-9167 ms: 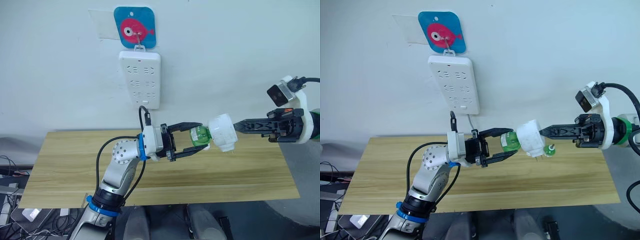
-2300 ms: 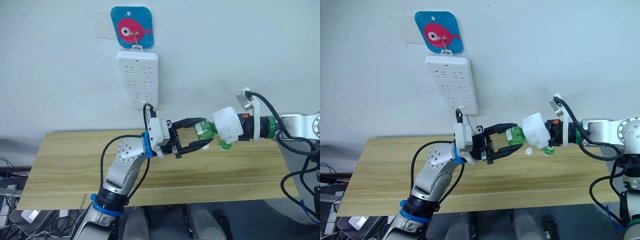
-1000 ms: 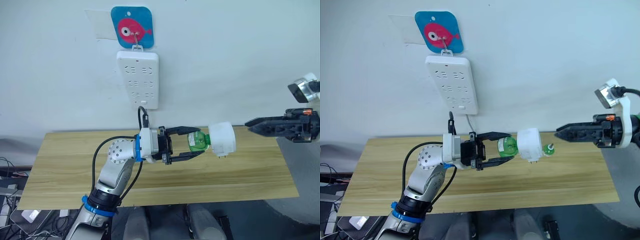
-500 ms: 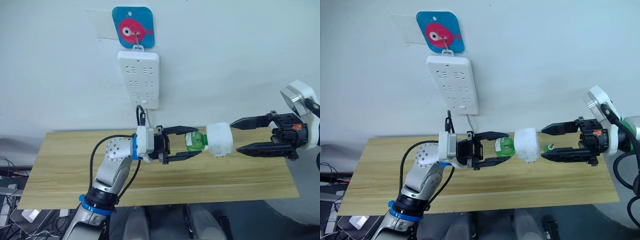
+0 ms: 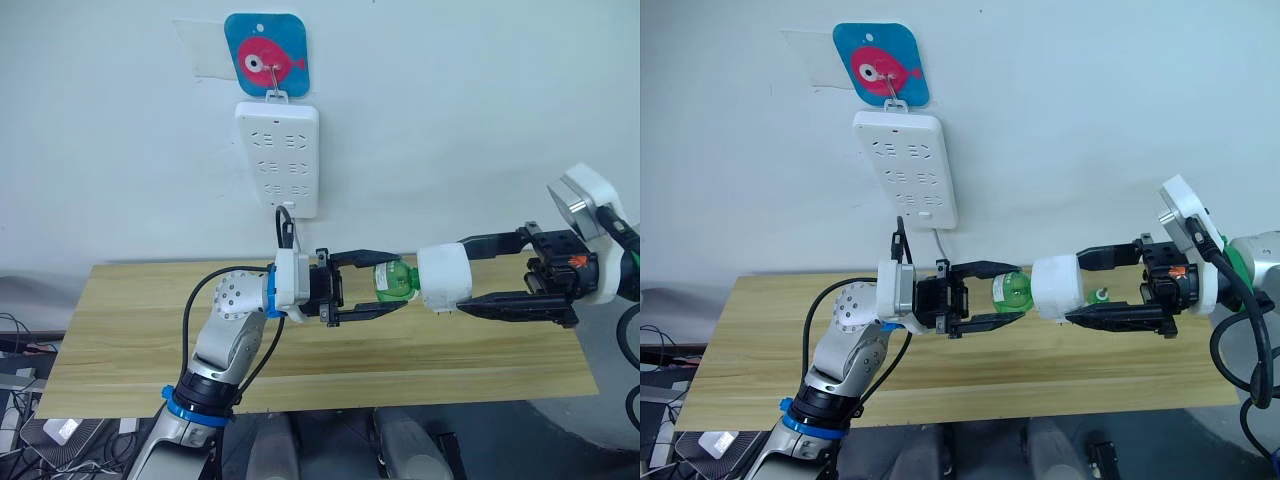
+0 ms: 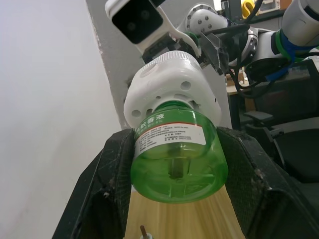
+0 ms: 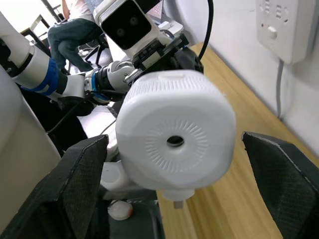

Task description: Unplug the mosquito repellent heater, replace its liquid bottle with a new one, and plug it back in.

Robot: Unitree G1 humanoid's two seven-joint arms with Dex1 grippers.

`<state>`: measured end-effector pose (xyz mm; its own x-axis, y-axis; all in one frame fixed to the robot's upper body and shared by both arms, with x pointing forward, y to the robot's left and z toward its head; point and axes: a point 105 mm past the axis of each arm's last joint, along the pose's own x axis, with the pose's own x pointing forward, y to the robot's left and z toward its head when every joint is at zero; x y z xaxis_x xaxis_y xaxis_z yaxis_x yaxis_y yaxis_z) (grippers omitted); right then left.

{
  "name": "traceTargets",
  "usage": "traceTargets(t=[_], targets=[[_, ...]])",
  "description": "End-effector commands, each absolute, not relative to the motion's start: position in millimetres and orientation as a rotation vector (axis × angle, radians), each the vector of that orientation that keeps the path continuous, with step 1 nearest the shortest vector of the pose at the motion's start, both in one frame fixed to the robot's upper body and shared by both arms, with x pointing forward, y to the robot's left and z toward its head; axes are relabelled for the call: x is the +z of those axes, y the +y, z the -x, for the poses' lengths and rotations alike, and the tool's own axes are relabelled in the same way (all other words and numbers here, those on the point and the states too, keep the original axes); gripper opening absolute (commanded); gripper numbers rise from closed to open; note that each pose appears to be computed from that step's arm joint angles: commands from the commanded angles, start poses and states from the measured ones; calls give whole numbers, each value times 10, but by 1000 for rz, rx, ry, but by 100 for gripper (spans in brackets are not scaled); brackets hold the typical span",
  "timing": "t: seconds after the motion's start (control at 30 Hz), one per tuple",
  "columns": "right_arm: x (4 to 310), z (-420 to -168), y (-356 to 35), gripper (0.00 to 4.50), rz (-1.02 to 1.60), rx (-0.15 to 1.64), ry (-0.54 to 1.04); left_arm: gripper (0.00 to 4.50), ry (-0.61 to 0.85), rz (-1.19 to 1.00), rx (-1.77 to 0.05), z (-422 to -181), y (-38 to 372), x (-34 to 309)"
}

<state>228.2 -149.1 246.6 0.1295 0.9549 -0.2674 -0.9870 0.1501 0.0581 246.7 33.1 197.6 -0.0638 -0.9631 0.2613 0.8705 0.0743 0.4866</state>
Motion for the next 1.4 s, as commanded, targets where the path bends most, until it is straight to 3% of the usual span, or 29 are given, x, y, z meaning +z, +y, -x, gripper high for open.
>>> traceTargets(t=[0.03, 0.17, 0.33, 0.8, 1.1, 1.4], targets=[[2547, -2250, -1451, 448, 183, 1438, 218, 223, -685, -184, -1534, -2367, 314, 2079], [2549, -2232, -1417, 432, 176, 1458, 218, 223, -688, -182, -1533, -2370, 310, 2084], [2546, -2200, -1392, 290, 164, 1488, 225, 223, -690, -179, -1533, -2358, 301, 2089], [2537, -2210, -1245, 290, 226, 1467, 187, 223, -604, -235, -1507, -2423, 168, 2014], [2559, -2180, -1185, 290, 153, 1475, 189, 223, -700, -155, -1455, -2440, 133, 2230], [2595, -2114, -1160, 290, 79, 1523, 205, 223, -737, -116, -1525, -2295, 142, 2281]])
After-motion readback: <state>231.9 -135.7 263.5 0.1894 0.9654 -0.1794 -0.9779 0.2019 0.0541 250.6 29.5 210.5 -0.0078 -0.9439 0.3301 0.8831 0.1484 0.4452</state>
